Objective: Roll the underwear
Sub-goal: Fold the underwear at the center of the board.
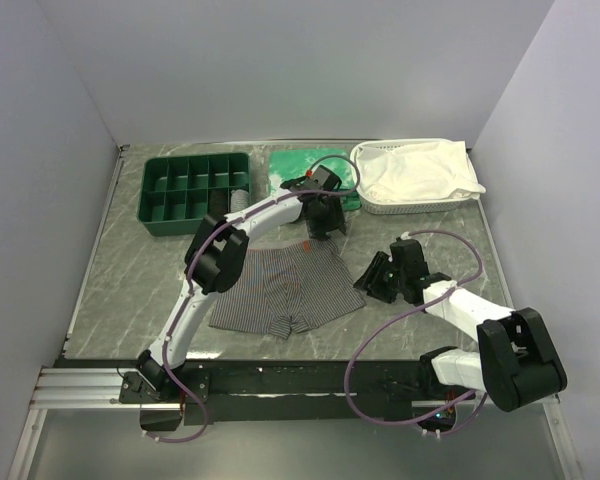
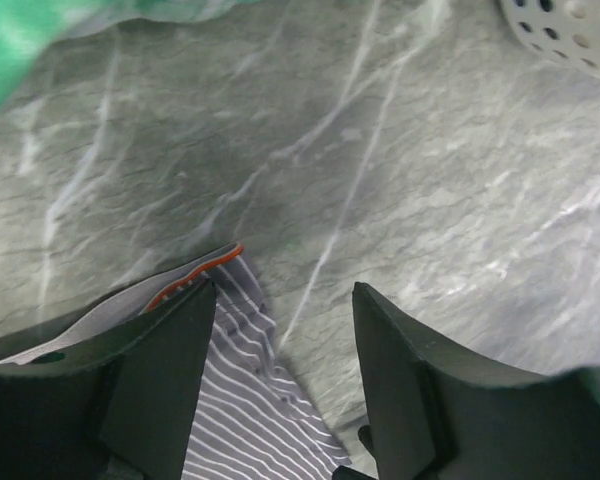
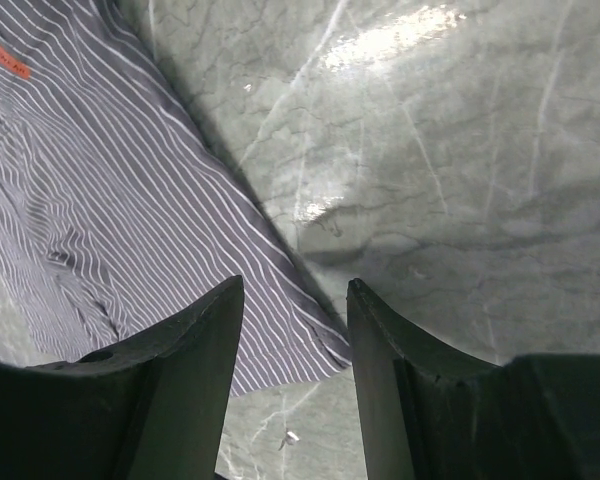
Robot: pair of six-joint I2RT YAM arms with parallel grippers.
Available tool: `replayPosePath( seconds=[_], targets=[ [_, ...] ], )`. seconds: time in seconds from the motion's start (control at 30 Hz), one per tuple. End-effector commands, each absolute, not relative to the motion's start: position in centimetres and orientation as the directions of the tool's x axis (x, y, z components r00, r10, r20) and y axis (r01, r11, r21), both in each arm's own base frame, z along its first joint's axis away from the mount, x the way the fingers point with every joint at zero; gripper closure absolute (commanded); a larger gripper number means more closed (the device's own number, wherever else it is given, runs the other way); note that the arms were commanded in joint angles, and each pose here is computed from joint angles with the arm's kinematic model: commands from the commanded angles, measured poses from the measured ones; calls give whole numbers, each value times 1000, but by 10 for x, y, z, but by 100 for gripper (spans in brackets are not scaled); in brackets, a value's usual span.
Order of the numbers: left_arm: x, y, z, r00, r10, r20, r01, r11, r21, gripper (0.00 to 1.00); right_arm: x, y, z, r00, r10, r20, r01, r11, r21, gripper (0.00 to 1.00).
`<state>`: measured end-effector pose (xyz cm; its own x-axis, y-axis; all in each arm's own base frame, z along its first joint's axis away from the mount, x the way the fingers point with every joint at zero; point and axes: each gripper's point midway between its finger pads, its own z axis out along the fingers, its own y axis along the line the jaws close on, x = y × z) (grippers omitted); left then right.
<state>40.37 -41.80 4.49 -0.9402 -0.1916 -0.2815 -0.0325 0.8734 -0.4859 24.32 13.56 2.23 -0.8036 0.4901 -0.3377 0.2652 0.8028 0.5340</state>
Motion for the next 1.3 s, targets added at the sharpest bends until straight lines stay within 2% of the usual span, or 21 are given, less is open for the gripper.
replayPosePath(
  seconds=[0.0, 0.2, 0.63, 0.93, 1.27],
  targets=[
    [402, -409, 40, -937, -160, -310, -20, 912, -409, 39, 232, 131, 8, -828, 460, -320, 264, 824, 500, 46],
    [396, -396, 25, -943, -114, -312, -8, 947, -322, 45, 229, 131, 5, -839, 445, -314, 258, 833, 490, 46],
    [400, -401, 14, -951, -91, -296, 4, 952, -307, 52, 216, 133, -6, -860, 439, -259, 280, 832, 479, 49],
    [398, -402, 4, -957, -76, -280, 13, 952, -306, 57, 203, 134, -10, -873, 423, -241, 276, 838, 471, 62],
    [396, -403, -3, -962, -73, -263, 14, 950, -313, 69, 198, 136, -11, -879, 413, -240, 270, 844, 464, 66]
  ],
)
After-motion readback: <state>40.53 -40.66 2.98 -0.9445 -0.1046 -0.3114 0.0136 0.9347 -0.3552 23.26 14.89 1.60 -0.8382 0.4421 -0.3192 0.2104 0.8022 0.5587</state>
